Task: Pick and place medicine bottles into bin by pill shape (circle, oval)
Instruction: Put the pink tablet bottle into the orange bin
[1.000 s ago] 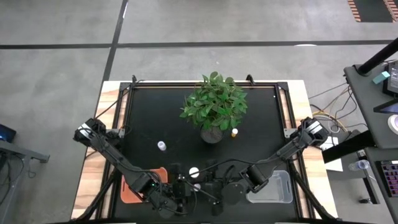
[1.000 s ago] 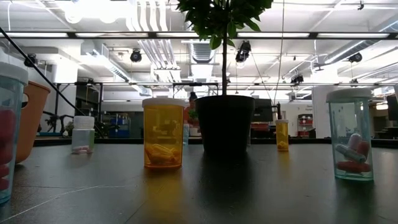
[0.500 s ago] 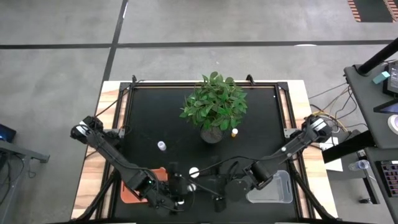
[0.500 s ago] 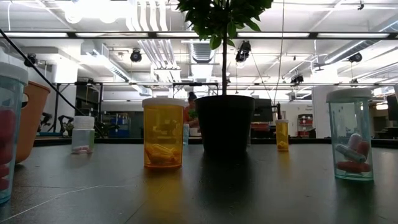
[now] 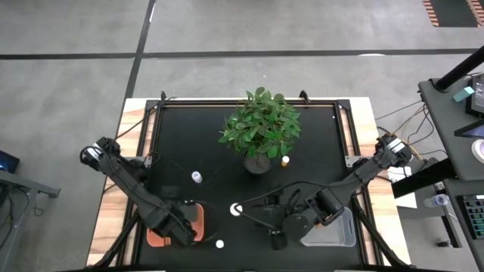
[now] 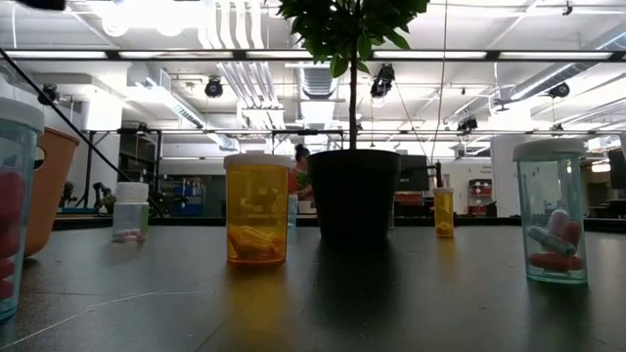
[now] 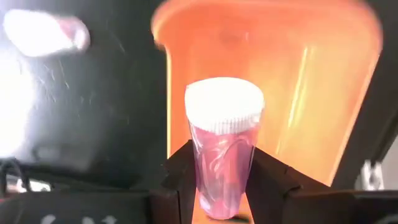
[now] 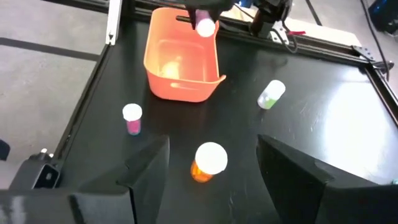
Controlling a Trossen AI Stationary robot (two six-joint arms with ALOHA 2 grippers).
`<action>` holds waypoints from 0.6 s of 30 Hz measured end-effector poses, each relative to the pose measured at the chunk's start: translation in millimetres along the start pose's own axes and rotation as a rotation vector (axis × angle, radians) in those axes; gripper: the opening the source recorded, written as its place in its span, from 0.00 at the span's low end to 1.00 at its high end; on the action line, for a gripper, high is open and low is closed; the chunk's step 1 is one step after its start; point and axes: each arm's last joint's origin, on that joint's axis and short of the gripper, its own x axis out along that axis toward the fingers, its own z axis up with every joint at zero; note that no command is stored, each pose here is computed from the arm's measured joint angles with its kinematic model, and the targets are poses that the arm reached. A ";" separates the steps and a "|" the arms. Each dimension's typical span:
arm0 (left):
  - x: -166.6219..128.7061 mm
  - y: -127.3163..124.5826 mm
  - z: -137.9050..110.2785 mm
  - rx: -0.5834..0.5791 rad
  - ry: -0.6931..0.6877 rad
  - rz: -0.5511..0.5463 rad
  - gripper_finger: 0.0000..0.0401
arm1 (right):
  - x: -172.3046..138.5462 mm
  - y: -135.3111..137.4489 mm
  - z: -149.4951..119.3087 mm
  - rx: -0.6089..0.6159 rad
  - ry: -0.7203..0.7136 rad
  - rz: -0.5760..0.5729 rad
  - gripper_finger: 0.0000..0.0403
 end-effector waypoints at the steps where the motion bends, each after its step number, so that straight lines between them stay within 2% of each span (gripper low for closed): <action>1: 4.3 -1.0 -1.6 0.016 0.032 -0.017 0.24 | -0.6 1.2 -0.2 -0.002 -0.001 0.003 0.58; 6: 27.2 -9.2 -6.8 0.036 0.105 -0.118 0.24 | -1.0 3.5 -4.0 -0.023 0.026 0.004 0.58; 12: 49.9 -10.8 -13.4 0.063 0.139 -0.133 0.24 | 1.0 5.7 -9.5 -0.026 0.040 0.005 0.58; 18: 51.0 -10.6 -13.4 0.077 0.134 -0.130 0.24 | 1.1 6.5 -15.0 -0.021 0.070 0.002 0.58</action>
